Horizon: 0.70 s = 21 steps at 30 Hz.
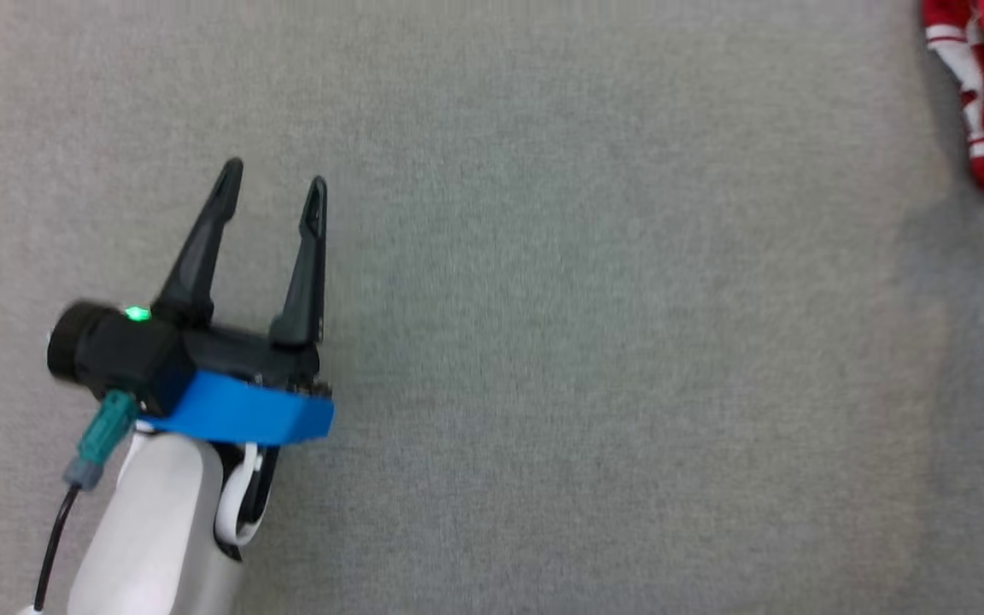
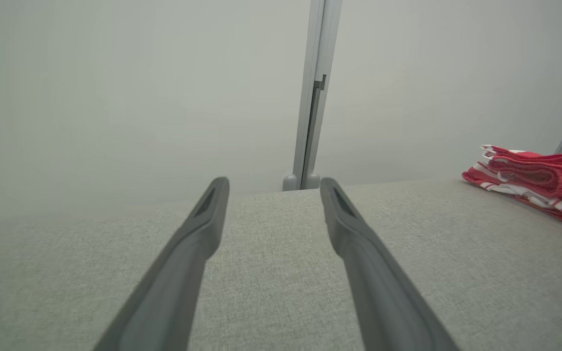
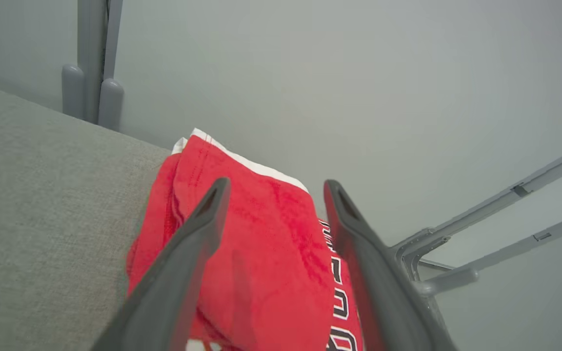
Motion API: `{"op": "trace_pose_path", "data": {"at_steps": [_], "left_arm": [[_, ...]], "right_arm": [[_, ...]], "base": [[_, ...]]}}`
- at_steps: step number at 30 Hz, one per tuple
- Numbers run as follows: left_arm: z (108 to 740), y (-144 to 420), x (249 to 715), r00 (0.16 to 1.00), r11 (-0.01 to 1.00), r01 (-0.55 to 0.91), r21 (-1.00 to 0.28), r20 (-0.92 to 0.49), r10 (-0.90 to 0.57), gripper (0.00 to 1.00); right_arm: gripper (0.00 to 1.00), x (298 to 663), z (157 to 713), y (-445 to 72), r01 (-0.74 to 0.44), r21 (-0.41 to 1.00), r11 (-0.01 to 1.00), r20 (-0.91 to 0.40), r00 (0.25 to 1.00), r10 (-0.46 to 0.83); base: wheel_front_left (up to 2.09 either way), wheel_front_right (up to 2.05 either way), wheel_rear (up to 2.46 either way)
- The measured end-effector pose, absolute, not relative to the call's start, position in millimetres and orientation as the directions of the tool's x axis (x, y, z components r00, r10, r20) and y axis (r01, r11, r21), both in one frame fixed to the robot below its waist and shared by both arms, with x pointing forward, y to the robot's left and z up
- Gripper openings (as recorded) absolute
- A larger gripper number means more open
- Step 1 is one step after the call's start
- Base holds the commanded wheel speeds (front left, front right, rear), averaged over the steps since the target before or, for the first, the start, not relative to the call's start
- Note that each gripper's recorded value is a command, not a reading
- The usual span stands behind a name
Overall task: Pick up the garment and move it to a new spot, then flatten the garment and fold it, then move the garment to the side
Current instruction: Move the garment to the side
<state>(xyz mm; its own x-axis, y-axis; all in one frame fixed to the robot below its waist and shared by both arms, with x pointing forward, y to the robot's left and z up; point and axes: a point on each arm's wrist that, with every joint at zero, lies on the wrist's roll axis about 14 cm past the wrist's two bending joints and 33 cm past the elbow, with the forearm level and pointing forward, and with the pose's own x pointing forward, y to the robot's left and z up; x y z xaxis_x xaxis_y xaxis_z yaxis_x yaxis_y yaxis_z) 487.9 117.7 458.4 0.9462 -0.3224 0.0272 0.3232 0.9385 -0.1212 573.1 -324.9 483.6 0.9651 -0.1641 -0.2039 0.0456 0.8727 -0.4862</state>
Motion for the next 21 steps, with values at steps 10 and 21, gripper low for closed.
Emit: {"op": "trace_pose_path", "data": {"at_steps": [10, 21], "left_arm": [[479.9, 136.3, 439.1, 0.971, 0.959, 0.239, -0.152, 0.029, -0.238, 1.00], [483.3, 158.2, 396.0, 0.988, 0.974, 0.153, -0.165, 0.010, -0.153, 1.00]], "right_arm": [[1.00, 502.7, 514.4, -257.3, 0.022, -0.194, 0.981, -0.089, 0.995, -0.040], [1.00, 415.6, 513.4, -220.6, 0.010, -0.008, 1.000, -0.051, 0.999, -0.010]], "base": [[0.00, 0.00, 0.00], [0.00, 0.00, 0.00]]}}
